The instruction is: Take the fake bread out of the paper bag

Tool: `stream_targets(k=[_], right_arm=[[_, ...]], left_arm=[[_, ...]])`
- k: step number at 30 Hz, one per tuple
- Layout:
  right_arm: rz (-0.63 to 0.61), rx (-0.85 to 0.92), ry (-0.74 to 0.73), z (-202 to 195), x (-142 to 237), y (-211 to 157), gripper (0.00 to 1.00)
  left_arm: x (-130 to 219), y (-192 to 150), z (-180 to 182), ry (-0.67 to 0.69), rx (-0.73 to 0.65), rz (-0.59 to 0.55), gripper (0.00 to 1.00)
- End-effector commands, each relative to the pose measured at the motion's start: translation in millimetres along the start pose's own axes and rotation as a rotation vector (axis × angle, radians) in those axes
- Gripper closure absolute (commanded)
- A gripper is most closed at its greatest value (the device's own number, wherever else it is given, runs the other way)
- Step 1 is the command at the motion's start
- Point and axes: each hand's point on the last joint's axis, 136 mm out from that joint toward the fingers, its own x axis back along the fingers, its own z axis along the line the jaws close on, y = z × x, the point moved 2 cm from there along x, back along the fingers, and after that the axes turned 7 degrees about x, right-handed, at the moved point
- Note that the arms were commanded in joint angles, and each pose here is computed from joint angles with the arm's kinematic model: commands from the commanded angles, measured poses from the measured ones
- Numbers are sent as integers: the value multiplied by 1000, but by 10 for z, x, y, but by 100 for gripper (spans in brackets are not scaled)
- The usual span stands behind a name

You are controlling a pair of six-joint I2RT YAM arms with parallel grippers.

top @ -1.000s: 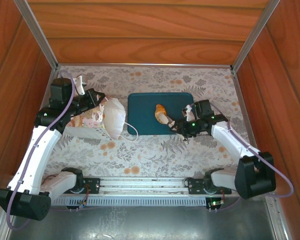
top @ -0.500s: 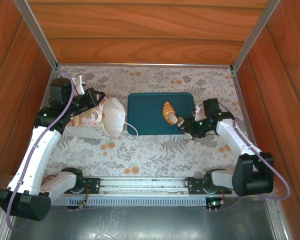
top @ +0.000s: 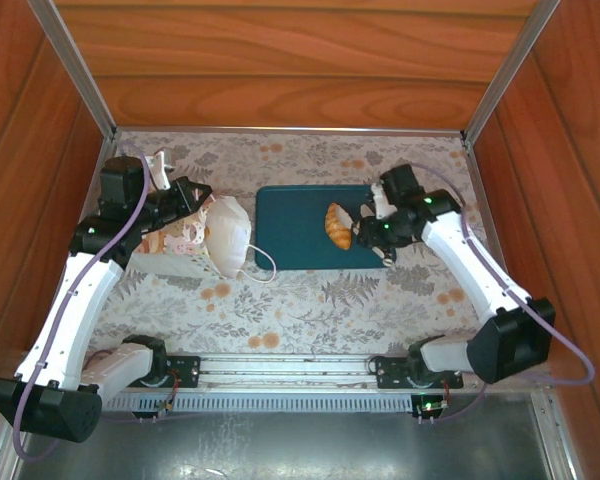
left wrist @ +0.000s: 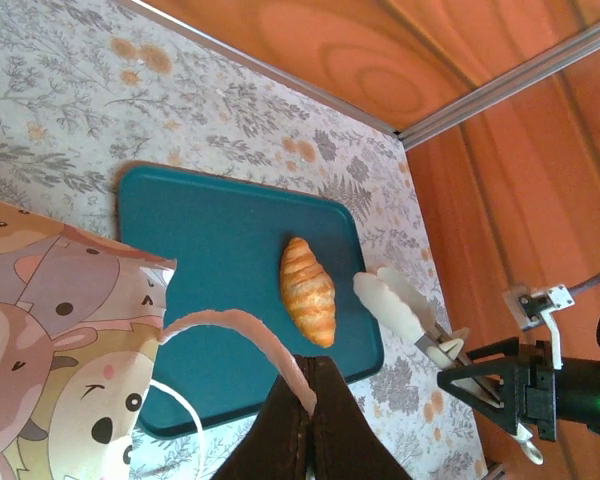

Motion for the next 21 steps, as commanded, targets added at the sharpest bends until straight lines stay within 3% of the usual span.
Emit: stream_targets(k=[1,9,21], right_arm=[[120,93,-177,-110,-26,-63,41],[201,174,-229,12,-237,119,37],[274,164,-186,102,-564,204,38]], left_arm=[[81,44,-126,-50,-39,-28,100],[96,40,-131,-53,-37,-30,100],[99,56,-142,-52,-32,-36,100]])
